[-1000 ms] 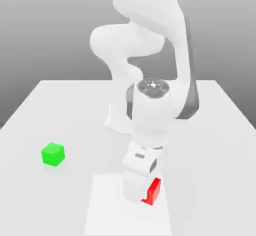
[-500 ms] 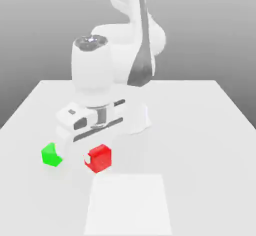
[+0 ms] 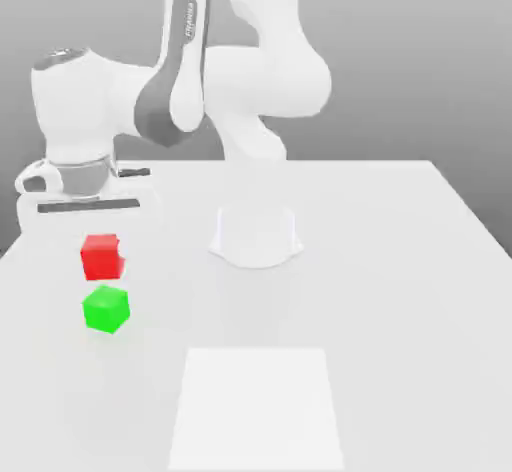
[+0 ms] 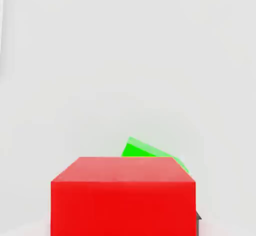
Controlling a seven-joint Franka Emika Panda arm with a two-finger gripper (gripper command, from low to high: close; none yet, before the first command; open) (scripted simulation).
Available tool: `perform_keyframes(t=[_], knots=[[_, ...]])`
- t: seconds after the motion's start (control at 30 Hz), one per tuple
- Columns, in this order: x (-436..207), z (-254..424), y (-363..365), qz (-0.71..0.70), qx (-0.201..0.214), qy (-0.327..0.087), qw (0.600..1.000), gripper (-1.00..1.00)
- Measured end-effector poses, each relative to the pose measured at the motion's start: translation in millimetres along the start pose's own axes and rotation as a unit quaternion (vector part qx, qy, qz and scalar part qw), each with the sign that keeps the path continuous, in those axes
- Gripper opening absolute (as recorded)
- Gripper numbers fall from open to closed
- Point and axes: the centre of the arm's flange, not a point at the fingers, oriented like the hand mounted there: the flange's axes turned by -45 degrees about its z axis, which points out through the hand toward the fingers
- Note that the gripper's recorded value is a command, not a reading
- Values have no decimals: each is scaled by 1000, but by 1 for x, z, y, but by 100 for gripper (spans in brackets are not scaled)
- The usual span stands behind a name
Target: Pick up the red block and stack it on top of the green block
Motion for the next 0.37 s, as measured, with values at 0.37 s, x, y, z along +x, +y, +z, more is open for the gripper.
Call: perform_keyframes(t=[0.37], knots=[[-5, 40, 5, 3, -22, -6, 1000, -100]])
